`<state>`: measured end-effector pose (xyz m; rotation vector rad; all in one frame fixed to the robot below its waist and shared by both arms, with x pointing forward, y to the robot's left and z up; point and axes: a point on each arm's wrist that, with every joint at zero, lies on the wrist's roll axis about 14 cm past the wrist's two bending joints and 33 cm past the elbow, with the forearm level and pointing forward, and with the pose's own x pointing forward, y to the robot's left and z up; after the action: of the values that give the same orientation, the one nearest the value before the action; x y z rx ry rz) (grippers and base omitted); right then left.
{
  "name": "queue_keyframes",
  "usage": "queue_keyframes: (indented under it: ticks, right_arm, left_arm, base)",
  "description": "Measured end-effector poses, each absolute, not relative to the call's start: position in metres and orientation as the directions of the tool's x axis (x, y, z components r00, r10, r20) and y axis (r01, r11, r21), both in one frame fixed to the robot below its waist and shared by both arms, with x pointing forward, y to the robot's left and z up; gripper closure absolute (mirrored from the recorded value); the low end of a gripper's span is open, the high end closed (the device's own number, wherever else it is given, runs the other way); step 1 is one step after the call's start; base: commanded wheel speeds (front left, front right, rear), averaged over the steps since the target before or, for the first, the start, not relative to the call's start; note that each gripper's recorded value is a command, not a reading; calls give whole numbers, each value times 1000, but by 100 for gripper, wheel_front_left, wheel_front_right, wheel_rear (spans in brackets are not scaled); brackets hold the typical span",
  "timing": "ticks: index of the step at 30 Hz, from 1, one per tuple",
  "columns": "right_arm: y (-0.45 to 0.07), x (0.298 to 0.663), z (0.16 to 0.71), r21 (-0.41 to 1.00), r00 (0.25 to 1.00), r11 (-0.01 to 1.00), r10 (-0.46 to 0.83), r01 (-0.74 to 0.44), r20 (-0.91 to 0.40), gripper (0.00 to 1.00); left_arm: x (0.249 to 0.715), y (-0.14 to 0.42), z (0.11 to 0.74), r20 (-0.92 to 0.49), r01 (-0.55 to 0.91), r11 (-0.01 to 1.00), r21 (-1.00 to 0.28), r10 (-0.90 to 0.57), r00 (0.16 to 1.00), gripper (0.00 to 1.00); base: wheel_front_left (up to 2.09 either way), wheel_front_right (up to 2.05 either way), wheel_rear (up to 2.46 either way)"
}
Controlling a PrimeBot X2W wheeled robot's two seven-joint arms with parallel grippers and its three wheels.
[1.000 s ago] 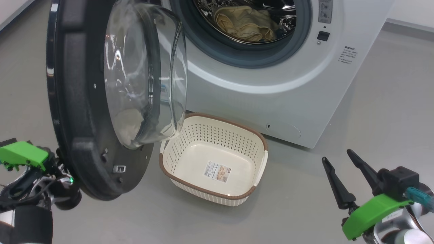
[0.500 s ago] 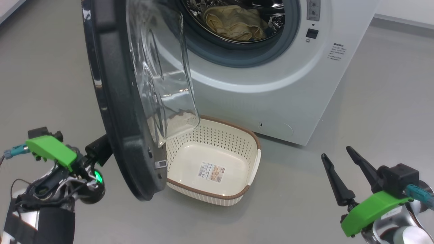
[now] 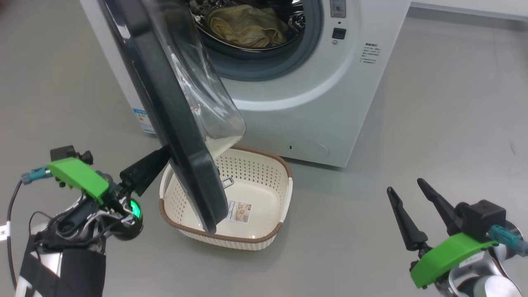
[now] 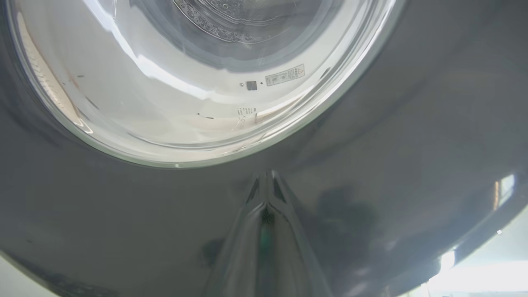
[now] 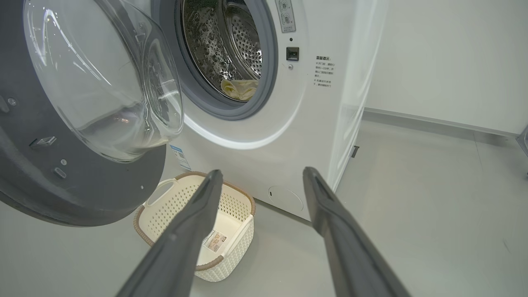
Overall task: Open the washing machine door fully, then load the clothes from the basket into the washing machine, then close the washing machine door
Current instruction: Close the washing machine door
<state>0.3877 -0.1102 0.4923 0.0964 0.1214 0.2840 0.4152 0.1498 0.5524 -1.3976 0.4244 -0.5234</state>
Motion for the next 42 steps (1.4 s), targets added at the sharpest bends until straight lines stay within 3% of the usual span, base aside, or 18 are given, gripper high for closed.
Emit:
queue_keyframes:
  ticks: [25,42]
  right_arm:
    - [-202,363,482,106,993,994,-2,14,-117,0]
    - [-209,366,482,108,994,993,-24,36,-105,0]
  left_arm:
    - [477,43,544,43,116,52,-992,-724,689,100]
    - [485,40,543,57,115,37,-993,-693,718,100]
  base:
    - [0,0,0]
    - [0,0,0]
